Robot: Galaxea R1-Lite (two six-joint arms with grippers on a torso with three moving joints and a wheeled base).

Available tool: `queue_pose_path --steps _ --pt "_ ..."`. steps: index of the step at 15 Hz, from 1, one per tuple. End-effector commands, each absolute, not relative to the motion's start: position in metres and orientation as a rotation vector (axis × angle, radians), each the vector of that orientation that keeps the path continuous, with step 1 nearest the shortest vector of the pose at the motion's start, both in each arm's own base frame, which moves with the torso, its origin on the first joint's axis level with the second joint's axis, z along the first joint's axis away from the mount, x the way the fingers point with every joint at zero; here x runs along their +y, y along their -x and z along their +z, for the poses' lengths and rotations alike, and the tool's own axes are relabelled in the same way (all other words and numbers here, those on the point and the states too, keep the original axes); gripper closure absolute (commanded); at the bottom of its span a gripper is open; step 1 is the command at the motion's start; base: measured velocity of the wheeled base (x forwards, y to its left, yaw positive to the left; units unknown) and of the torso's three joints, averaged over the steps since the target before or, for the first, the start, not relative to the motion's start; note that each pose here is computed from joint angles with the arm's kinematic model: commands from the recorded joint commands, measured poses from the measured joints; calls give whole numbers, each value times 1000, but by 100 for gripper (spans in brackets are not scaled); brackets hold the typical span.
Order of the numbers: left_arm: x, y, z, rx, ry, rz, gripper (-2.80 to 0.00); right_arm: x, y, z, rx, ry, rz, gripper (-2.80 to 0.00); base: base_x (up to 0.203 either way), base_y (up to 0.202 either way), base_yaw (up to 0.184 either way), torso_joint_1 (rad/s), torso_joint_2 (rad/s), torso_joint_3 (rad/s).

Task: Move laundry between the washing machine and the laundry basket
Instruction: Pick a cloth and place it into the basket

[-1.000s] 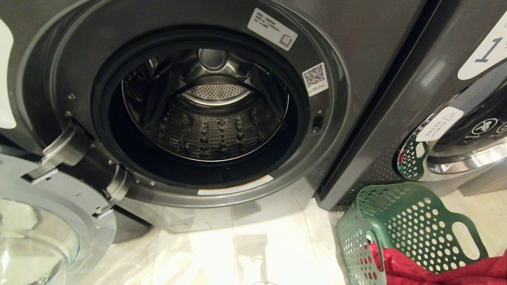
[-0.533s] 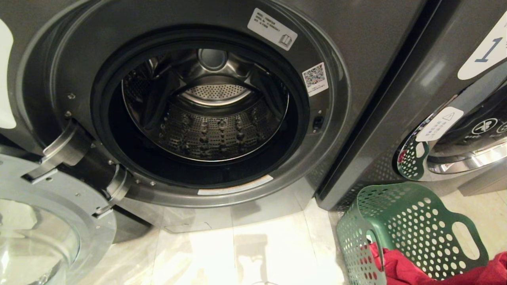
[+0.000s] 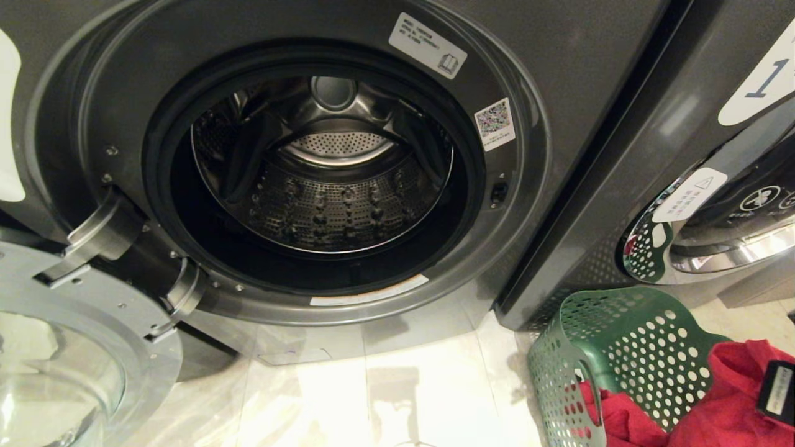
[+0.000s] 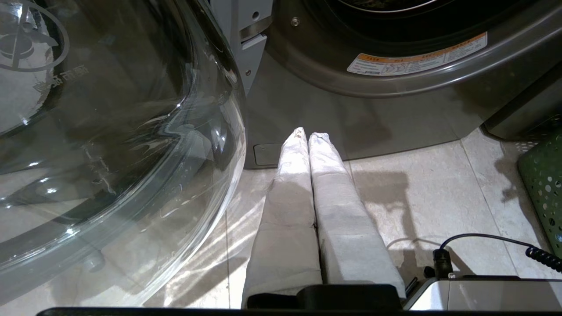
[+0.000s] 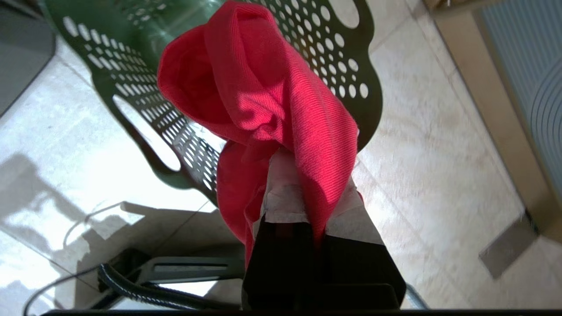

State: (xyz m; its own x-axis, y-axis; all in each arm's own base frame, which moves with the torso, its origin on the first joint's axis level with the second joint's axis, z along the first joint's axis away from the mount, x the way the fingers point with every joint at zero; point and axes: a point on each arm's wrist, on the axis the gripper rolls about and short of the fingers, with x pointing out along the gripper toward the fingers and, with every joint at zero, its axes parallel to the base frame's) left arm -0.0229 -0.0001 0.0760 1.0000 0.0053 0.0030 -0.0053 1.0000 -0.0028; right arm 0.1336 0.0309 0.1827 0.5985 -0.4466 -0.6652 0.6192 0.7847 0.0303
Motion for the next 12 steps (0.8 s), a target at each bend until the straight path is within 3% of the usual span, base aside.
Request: queue_pose_path --steps 1,7,12 --pt "0 23 76 -5 3 6 0 26 -178 164 787 -272 -721 0 0 0 0 0 0 0" --pt "0 23 76 -5 3 6 0 -1 -242 159 680 -208 -691 0 0 0 0 0 0 0" --pt "0 23 76 -5 3 6 0 -12 -249 159 649 -124 -624 0 0 0 0 0 0 0"
